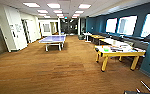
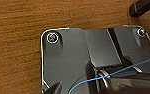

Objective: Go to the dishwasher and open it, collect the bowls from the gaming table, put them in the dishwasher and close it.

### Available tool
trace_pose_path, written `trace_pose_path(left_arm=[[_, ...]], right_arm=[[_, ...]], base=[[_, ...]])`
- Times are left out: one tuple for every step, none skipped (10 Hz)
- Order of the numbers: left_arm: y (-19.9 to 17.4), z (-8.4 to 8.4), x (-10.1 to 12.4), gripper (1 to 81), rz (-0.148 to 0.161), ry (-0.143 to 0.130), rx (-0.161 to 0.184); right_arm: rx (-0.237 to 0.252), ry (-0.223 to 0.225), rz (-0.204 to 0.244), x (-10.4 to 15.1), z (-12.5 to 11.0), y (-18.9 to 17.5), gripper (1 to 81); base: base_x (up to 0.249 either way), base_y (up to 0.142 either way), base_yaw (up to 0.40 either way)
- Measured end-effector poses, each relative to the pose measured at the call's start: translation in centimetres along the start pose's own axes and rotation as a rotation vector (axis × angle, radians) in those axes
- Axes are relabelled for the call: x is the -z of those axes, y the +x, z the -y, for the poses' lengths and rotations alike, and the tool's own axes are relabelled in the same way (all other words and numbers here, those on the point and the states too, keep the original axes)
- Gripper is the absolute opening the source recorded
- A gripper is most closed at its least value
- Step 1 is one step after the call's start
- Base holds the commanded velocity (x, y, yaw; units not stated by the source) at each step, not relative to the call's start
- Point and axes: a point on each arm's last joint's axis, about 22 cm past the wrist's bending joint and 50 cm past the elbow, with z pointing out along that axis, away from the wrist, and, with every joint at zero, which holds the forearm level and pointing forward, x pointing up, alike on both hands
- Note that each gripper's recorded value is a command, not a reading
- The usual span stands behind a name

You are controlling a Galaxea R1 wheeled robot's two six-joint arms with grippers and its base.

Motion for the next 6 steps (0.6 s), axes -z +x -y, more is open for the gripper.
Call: trace_pose_path(left_arm=[[0.06, 0.1, 0.01, 81.1, -0.001, 0.001, 0.0], [0.02, 0.04, 0.0, 81.1, 0.0, 0.0, 0.0], [0.05, 0.07, 0.01, 81.1, 0.0, 0.001, 0.0], [0.01, 0.09, 0.01, 81.1, 0.0, 0.001, 0.0], [0.04, 0.04, 0.0, 81.1, 0.0, 0.0, 0.0], [0.01, 0.06, 0.01, 81.1, 0.0, 0.001, 0.0]], right_arm=[[0.0, 0.001, 0.001, -0.01, 0.03, 0.01, 81.1], [0.0, 0.001, 0.0, -0.01, 0.05, 0.05, 81.1], [0.0, 0.001, 0.001, -0.01, 0.06, -0.02, 81.1], [0.0, 0.0, 0.0, 0.0, 0.0, 0.02, 81.1], [0.0, 0.001, 0.0, -0.01, 0.05, 0.03, 81.1], [0.0, 0.001, 0.001, -0.01, 0.06, -0.02, 81.1]], base=[[0.151, 0.0, 0.0], [0.151, 0.0, 0.0], [0.151, 0.0, 0.0], [0.151, 0.0, 0.0], [0.151, 0.0, 0.0], [0.152, 0.0, 0.0]])
